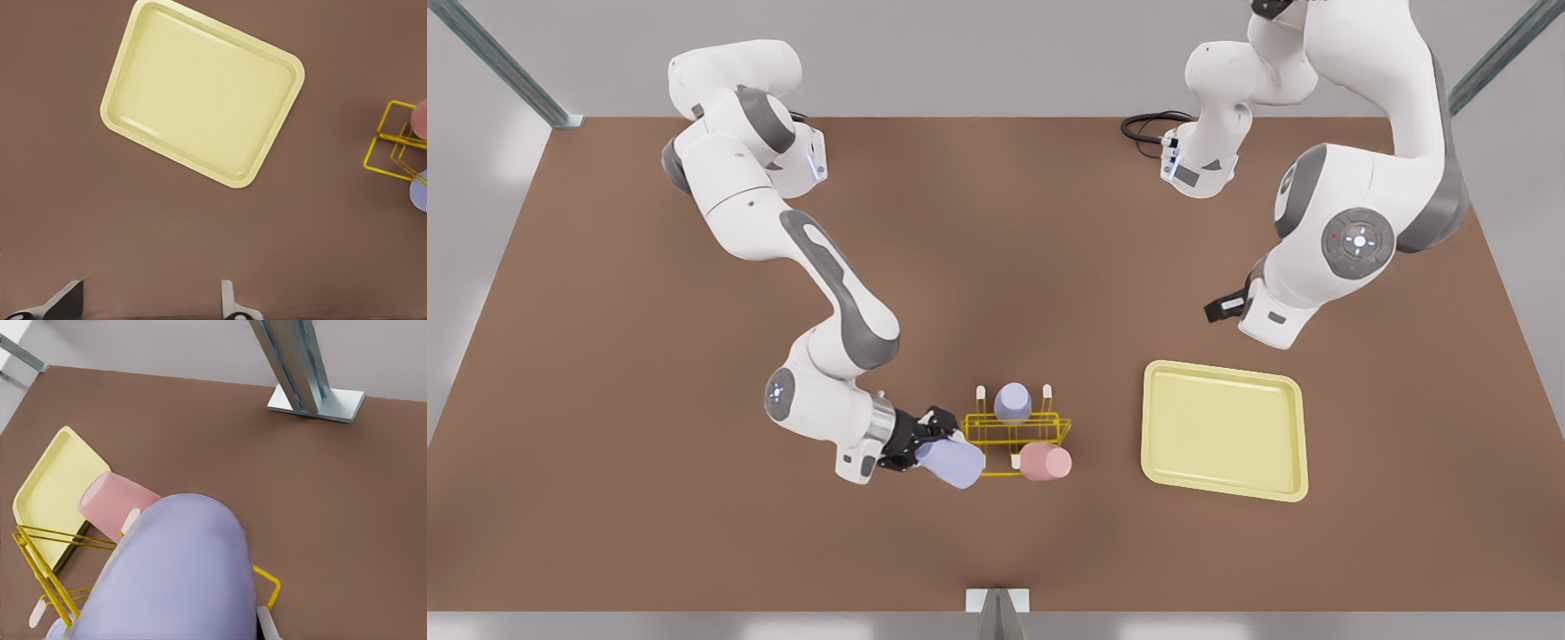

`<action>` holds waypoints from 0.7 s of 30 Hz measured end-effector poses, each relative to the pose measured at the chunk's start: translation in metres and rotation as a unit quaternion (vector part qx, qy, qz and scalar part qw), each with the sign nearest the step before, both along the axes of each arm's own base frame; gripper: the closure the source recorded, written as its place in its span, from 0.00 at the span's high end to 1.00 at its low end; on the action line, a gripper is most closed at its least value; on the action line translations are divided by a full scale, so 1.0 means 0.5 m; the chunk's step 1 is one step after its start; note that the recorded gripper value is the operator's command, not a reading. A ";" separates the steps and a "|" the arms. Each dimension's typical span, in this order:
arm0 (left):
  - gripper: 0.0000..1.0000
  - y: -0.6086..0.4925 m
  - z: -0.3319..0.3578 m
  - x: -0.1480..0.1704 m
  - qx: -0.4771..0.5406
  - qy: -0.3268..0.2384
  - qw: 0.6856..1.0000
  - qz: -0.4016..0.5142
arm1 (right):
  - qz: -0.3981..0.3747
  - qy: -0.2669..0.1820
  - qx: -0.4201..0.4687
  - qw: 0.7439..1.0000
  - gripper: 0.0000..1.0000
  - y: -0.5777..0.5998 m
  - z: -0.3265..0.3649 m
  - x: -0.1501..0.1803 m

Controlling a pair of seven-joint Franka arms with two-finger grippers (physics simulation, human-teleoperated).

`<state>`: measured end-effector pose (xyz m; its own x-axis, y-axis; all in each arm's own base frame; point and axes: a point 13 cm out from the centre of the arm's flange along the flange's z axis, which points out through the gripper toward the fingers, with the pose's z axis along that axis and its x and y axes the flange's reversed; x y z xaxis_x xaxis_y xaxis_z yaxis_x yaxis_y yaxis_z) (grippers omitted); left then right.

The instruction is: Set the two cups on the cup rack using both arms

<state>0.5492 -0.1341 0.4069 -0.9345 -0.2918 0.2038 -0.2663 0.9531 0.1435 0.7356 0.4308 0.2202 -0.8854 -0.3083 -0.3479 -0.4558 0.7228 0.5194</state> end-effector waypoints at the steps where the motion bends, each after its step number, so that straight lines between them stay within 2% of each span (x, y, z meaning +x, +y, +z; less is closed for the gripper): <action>1: 1.00 -0.001 -0.006 -0.005 -0.004 0.009 1.000 -0.011 | 0.000 0.000 0.001 1.000 0.83 0.002 -0.001 -0.001; 14: 1.00 -0.001 -0.021 -0.059 -0.053 0.081 0.990 -0.100 | 0.013 0.012 0.014 1.000 0.83 0.049 -0.032 -0.029; 15: 1.00 -0.001 -0.021 -0.060 -0.055 0.083 0.989 -0.105 | 0.013 0.013 0.014 1.000 1.00 0.049 -0.036 -0.030; 21: 1.00 -0.005 -0.021 -0.068 -0.061 0.091 0.985 -0.133 | 0.016 0.012 0.016 1.000 1.00 0.064 -0.041 -0.035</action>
<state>0.5151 -0.1364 0.3964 -0.9194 -0.0039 0.3934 0.0153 0.9988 0.0458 0.7180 0.4627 0.1996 -0.8835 -0.3251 -0.3374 -0.4654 0.6912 0.5528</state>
